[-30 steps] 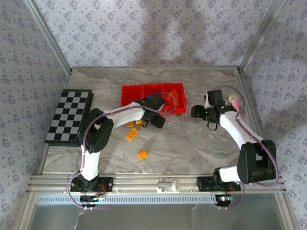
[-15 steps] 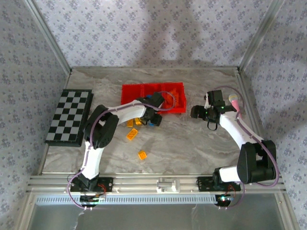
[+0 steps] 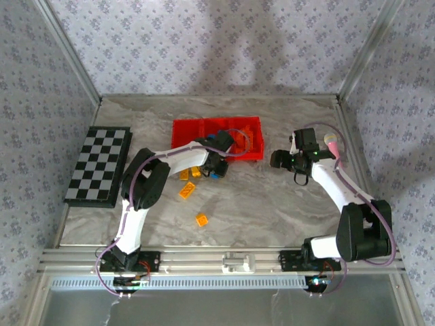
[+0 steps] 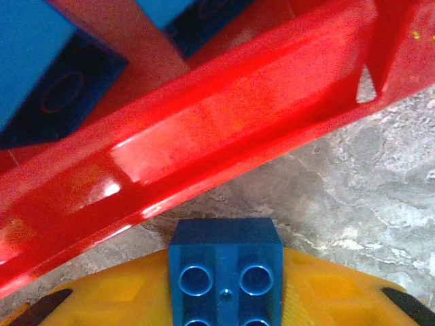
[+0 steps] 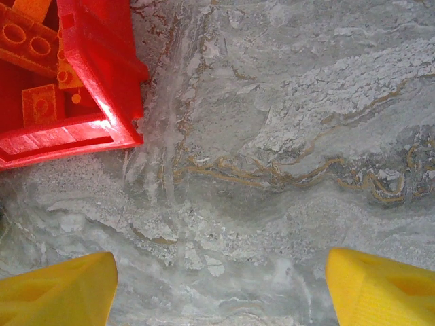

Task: Sort the legos into containers by color
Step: Pick up the lego from the center of the table, then place the lego in the container.

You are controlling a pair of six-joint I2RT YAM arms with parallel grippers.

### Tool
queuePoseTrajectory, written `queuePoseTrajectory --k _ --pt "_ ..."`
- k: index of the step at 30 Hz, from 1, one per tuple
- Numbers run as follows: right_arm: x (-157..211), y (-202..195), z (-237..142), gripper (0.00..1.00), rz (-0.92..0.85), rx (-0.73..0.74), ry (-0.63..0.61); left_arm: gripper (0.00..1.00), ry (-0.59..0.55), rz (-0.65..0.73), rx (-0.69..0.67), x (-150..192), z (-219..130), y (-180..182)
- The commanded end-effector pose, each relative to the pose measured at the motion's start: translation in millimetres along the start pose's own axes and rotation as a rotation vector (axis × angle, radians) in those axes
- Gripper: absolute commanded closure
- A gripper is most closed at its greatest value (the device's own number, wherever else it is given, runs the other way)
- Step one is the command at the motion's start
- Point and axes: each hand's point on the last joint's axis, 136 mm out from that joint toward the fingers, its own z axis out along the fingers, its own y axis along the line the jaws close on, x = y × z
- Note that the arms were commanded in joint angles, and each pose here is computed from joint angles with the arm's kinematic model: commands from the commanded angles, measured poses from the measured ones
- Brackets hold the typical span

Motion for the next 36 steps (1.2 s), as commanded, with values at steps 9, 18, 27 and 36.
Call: queuePoseTrajectory --k 9,18,27,36 --pt "5.7 1.7 -4.2 0.18 0.009 -0.008 0.004 0.79 0.017 -0.002 0.019 1.4 -13.2 -11.2" --pt "4.5 1.2 -7.0 0.18 0.007 -0.006 -0.008 0.8 -0.097 0.012 0.012 -30.9 -70.3 -10.9" --pt "5.7 -1.2 -11.3 0.18 0.01 -0.001 -0.015 0.83 -0.205 0.015 -0.07 -91.5 -106.1 18.4" --pt "9.7 -6.4 -18.4 0.17 0.013 0.002 -0.022 0.84 -0.246 -0.012 -0.08 -142.0 -98.4 42.4"
